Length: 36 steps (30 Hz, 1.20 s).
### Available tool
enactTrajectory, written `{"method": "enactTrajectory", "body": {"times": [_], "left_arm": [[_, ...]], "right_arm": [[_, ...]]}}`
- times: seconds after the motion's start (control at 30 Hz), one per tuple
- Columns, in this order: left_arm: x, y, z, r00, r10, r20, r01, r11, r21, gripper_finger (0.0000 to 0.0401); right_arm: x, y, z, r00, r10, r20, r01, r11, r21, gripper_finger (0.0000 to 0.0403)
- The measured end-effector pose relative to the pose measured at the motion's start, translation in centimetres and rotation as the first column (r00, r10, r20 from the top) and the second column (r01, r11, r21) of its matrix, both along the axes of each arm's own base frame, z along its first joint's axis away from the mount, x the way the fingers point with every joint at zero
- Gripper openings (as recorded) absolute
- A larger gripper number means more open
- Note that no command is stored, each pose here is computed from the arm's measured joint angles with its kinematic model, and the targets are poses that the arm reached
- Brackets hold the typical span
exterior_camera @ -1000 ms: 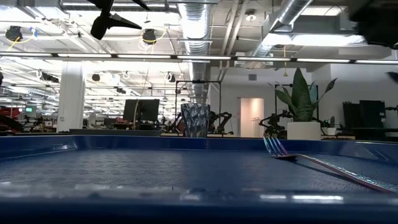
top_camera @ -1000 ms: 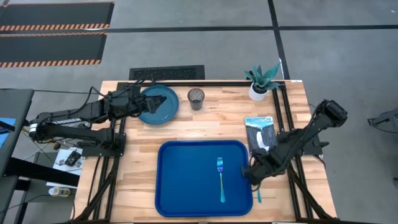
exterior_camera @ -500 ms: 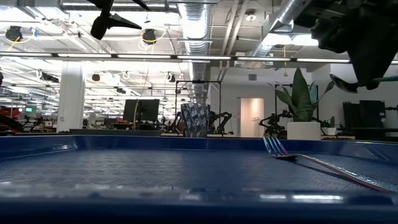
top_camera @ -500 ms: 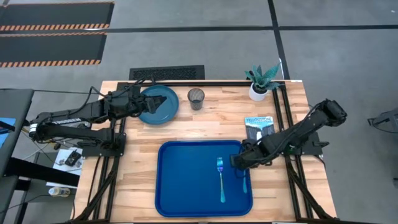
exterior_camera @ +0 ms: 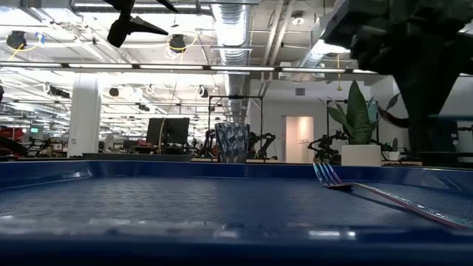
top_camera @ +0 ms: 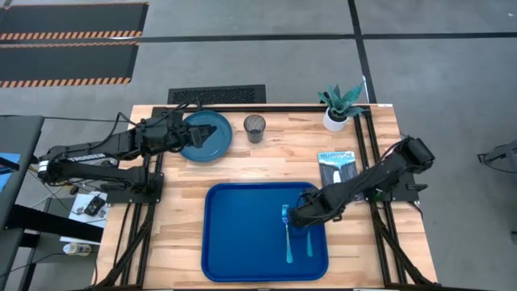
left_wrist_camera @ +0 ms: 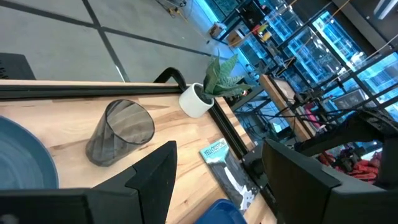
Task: Pick and place plate/cup/fork/spoon on tray
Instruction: Put the blue spoon on the blue tray to the right of the purple fork
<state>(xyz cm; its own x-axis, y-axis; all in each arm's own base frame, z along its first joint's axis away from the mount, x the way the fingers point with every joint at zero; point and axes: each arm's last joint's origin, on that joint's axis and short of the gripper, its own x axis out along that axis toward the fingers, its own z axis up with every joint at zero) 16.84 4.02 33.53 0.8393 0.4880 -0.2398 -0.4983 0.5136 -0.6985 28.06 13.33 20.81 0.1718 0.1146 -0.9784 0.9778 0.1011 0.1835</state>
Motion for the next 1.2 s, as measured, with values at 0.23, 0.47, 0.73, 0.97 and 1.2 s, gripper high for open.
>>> {"method": "enactTrajectory", "body": {"times": [0.23,0.47,0.73,0.97,1.2], "left_arm": [[0.0,0.0,0.0,1.0,0.0,0.0,0.0,1.0,0.0,0.0222],[0.0,0.0,0.0,1.0,-0.015,0.0,0.015,1.0,-0.004,0.0222],[0.0,0.0,0.0,1.0,-0.017,0.0,0.017,1.0,-0.005,0.0222],[0.0,0.0,0.0,1.0,-0.017,0.001,0.017,1.0,-0.005,0.0222],[0.0,0.0,0.0,1.0,-0.017,0.0,0.017,1.0,-0.005,0.0222]], "right_arm": [[2.6,0.6,-1.2,0.991,0.062,-0.119,-0.065,0.998,-0.023,0.0016],[4.4,1.0,-2.3,0.986,0.072,-0.148,-0.073,0.997,-0.004,0.0025],[4.6,1.1,-3.3,0.983,0.02,-0.184,-0.021,1.0,-0.003,0.0027],[4.7,0.2,-3.4,0.978,0.008,-0.208,-0.012,1.0,-0.016,0.0028],[4.6,0.3,-3.9,0.981,-0.016,-0.195,0.014,1.0,-0.01,0.0029]]}}
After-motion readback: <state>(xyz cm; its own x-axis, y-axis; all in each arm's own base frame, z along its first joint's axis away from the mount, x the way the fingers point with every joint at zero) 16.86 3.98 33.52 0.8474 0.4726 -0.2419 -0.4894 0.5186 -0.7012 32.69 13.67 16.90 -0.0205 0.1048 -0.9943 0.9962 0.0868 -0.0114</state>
